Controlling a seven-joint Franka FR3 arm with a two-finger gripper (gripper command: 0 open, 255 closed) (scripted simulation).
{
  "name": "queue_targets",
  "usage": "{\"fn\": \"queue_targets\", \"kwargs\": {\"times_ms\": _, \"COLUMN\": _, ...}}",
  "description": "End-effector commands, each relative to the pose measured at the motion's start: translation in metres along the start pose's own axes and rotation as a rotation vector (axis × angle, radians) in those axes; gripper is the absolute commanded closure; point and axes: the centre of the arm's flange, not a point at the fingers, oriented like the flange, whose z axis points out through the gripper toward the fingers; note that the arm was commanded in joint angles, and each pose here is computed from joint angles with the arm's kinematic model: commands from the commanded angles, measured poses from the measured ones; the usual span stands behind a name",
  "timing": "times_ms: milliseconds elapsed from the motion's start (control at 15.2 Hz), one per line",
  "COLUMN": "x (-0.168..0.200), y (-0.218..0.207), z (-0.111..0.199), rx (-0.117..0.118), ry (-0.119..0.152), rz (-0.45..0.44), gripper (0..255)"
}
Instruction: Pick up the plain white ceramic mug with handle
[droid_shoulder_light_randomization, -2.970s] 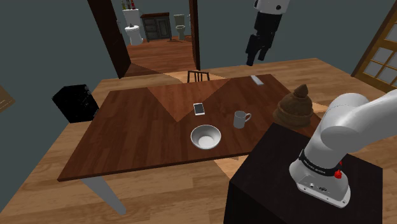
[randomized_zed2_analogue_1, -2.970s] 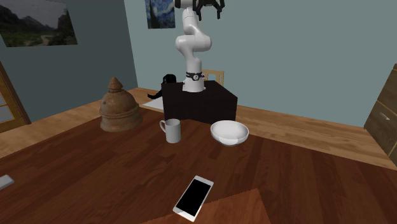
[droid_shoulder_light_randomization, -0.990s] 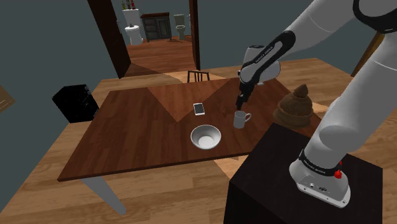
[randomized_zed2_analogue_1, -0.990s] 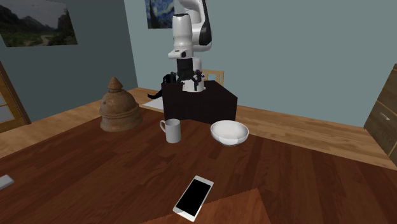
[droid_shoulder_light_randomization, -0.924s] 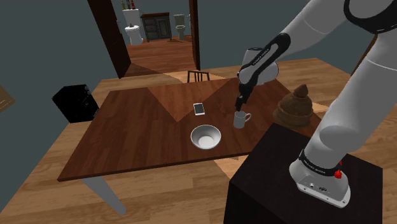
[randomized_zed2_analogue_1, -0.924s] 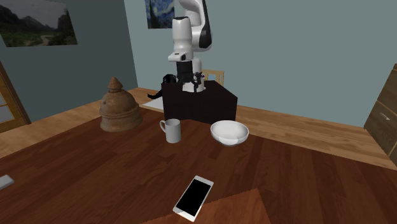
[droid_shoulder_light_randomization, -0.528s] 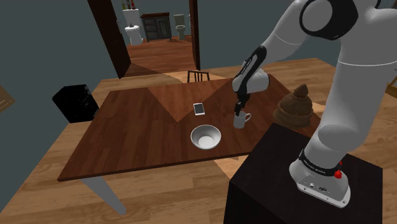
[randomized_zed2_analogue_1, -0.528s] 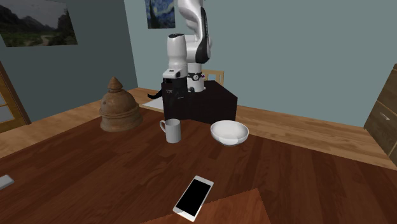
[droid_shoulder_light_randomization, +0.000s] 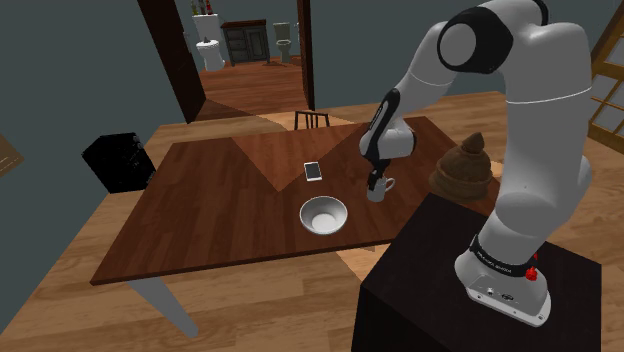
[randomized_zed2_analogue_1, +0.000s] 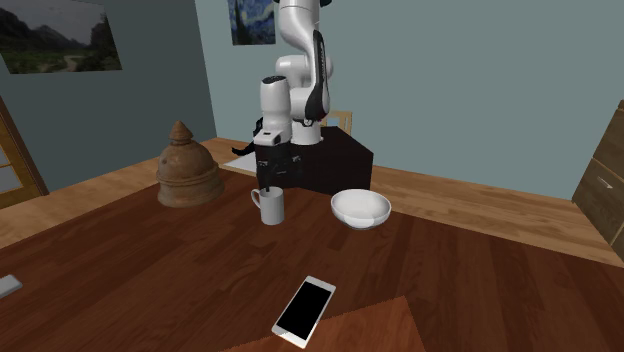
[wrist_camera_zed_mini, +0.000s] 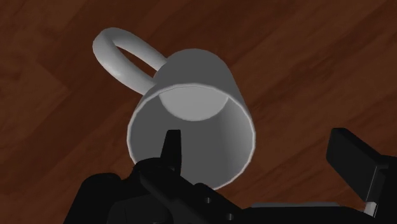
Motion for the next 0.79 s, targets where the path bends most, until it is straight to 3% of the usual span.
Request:
{"fn": "queue_targets", "kwargs": {"times_ms": 0, "x": 0.0000, "y": 0.0008, "z": 0.0110, "rx": 0.000, "ry": 0.000, "rz": 0.000, "gripper": 0}}
{"fn": "queue_targets", "kwargs": {"times_ms": 132, "x": -0.0002, "y": 0.0008, "z": 0.0140, "rx": 0.000, "ry": 0.000, "rz": 0.000, "gripper": 0}}
{"fn": "queue_targets", "kwargs": {"times_ms": 198, "x": 0.0001, "y": -0.0001, "z": 0.0141, "rx": 0.000, "ry": 0.000, "rz": 0.000, "gripper": 255}}
{"fn": "queue_targets", "kwargs": {"times_ms": 726, "x": 0.0000, "y": -0.0006, "z": 0.0147, "rx": 0.000, "ry": 0.000, "rz": 0.000, "gripper": 255}}
